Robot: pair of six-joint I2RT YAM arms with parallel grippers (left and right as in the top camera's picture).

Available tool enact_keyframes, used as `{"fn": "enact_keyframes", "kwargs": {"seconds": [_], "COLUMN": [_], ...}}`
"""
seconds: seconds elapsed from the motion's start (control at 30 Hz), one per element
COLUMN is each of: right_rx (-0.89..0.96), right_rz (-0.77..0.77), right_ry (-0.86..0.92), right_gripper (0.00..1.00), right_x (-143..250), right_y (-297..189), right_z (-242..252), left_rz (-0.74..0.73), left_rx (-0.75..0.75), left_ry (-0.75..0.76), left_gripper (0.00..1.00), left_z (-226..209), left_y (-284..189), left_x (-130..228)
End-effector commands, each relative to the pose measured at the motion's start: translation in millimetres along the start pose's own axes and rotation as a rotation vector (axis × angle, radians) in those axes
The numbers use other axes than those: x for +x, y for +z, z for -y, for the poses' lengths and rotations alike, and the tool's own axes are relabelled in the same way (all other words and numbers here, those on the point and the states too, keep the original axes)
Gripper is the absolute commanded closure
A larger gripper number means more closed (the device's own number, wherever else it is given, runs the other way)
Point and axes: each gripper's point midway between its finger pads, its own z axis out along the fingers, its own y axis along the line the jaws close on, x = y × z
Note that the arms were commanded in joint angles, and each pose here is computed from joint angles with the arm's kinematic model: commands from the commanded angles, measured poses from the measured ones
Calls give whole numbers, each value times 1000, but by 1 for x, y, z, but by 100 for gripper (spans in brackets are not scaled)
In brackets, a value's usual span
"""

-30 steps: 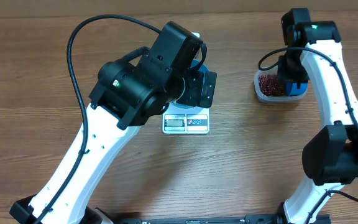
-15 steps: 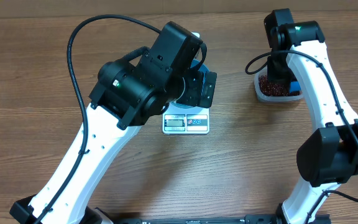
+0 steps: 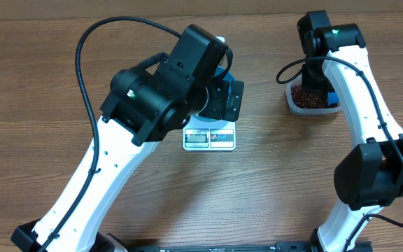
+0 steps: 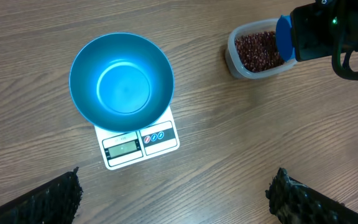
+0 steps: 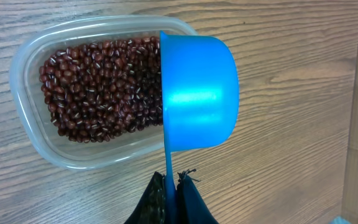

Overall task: Scoop item into bowl and weigh 150g on scale
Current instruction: 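Push the blue scoop down through the beans with the right gripper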

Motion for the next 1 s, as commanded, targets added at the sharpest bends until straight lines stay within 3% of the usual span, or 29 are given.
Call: {"fn": "enact_keyframes", "kwargs": {"seconds": [0.0,0.97], "right_rx": [7,-47], "right_rz": [-5,-61], "right_ry": [12,-29], "right_gripper": [96,96], "right_x": [-5,3], "right_y": [6,16], "right_z": [-3,-20], "left_rz": [15,19], "left_rx": [-16,-25], "left_ry": [16,16], "left_gripper": [0,0], "left_z": [-3,-5], "left_y": [-1,0], "left_x": [-5,-6]}}
